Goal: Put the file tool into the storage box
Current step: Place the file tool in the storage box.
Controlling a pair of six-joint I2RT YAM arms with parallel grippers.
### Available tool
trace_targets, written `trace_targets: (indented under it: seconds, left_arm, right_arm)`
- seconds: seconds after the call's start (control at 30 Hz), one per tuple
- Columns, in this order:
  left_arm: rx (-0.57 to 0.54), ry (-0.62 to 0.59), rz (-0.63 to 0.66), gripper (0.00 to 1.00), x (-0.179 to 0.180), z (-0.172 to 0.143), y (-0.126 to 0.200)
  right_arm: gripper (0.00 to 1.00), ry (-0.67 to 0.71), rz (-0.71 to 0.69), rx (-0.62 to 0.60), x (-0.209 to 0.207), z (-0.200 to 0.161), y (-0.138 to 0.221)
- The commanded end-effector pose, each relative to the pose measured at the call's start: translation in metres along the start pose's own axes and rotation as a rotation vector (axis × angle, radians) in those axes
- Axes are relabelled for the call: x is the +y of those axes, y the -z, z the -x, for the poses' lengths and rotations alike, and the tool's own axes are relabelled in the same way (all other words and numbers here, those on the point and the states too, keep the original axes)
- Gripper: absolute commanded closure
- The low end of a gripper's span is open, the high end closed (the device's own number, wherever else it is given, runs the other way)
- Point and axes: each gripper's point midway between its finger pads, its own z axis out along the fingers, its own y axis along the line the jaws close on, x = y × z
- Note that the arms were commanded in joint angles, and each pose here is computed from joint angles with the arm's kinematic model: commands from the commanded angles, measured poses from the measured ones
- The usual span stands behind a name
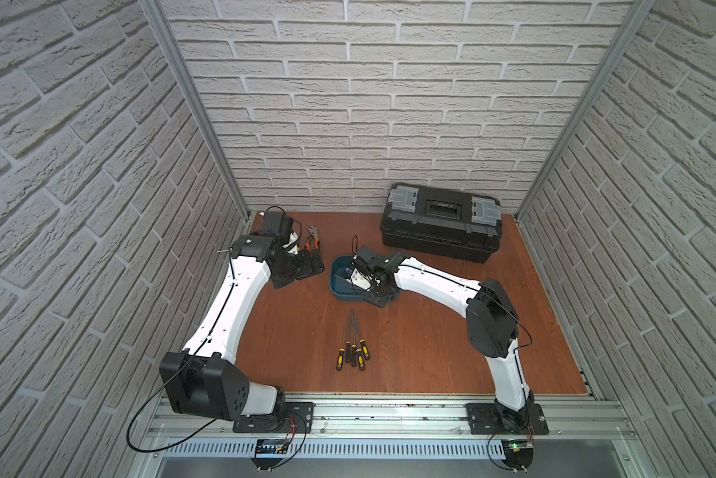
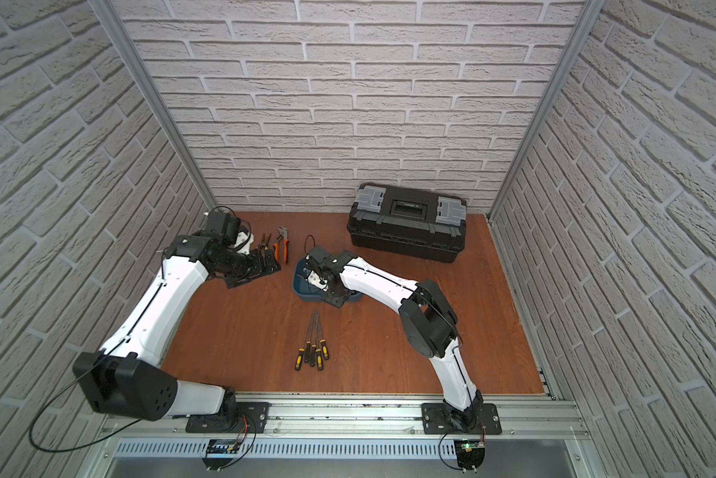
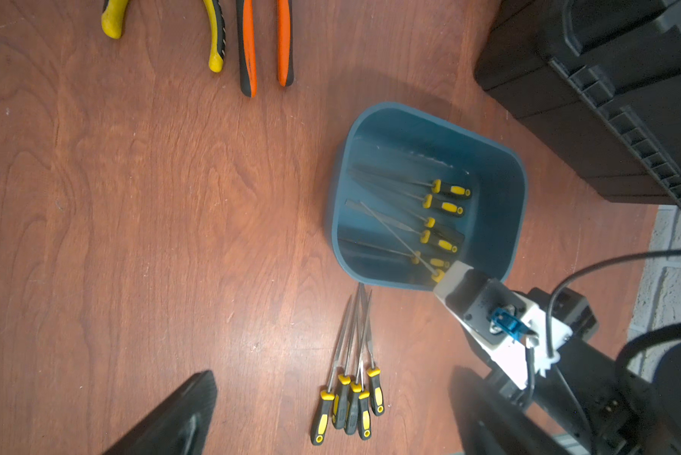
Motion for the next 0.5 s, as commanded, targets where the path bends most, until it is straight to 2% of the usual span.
trace_targets:
  seconds: [0.0, 0.23, 0.47]
  left_arm:
    - [0.001, -0.008, 0.0, 0.02, 0.0, 0.004, 0.003]
    - [0.003, -0.003, 0.004, 0.02, 0.001, 0.005, -0.001]
    - [0.007, -0.001, -0.005, 0.02, -0.001, 0.006, -0.003]
  right_arm:
    - [0.98, -0.001, -0.001, 0.004, -0.01, 0.001, -0.012]
    - [0.97, -0.101, 0.026, -0.154, -0.037, 0.022, 0.032]
    - [0.97, -0.1, 0.028, -0.15, -0.059, 0.021, 0.029]
